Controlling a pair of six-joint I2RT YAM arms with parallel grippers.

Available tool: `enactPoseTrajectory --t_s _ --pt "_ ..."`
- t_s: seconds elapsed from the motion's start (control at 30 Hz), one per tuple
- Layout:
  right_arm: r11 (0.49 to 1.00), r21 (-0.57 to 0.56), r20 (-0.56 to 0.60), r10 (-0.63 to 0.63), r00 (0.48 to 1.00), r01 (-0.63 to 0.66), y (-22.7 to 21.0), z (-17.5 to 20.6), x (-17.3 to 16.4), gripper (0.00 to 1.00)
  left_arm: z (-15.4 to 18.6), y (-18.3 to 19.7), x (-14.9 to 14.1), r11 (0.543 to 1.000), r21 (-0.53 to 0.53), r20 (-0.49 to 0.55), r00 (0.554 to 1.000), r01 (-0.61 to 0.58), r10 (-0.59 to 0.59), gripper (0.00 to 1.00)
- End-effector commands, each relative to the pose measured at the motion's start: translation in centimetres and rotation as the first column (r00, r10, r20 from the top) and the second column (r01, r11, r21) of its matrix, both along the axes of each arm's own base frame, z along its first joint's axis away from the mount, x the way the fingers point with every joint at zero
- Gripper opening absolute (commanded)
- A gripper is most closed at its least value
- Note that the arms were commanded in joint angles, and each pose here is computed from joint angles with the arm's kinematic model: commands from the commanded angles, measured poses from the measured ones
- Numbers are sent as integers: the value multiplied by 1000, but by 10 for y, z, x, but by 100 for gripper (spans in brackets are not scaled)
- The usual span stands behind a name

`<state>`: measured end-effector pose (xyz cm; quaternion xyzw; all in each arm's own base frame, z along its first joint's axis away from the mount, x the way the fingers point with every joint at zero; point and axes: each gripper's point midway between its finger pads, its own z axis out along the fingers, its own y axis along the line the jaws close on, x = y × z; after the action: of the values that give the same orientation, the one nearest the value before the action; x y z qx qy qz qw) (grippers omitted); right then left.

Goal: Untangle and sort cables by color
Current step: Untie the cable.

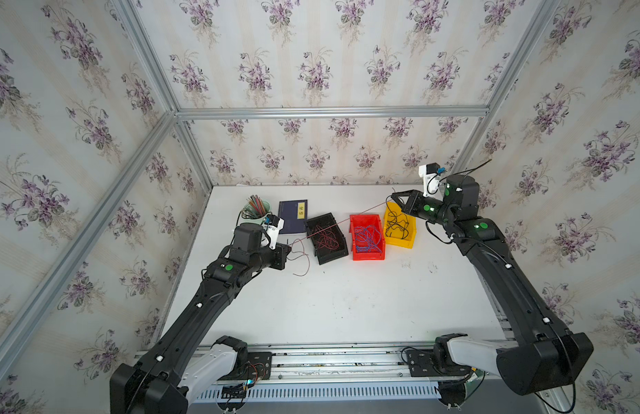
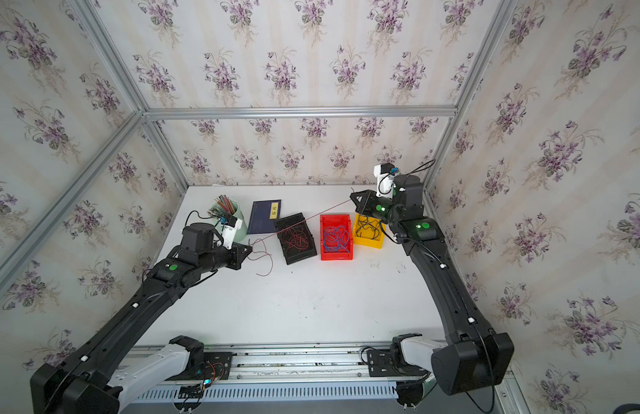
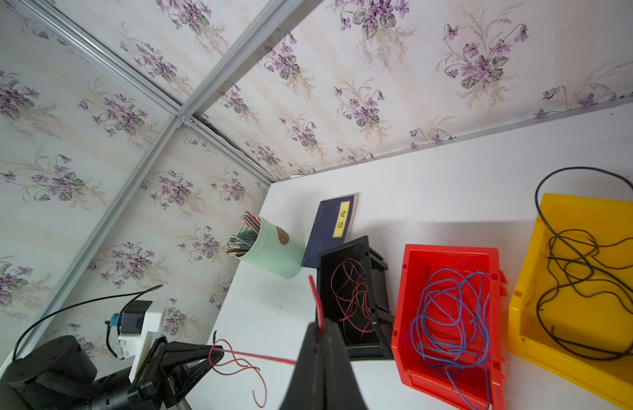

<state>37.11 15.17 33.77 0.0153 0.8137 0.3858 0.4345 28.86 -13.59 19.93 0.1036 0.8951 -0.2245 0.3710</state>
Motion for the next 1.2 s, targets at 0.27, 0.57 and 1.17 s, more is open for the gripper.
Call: enactPoseTrajectory --t_s 0.27,0.57,1.17 --pt "979 135 224 119 967 -152 69 41 12 0 16 -10 7 998 -19 -51 997 57 -58 5" --pt "938 124 364 261 894 -324 116 99 -14 0 32 -21 26 994 -31 4 995 100 -100 47" --pt "907 137 477 292 829 -399 135 161 -18 0 16 -21 2 990 -69 43 992 122 -119 83"
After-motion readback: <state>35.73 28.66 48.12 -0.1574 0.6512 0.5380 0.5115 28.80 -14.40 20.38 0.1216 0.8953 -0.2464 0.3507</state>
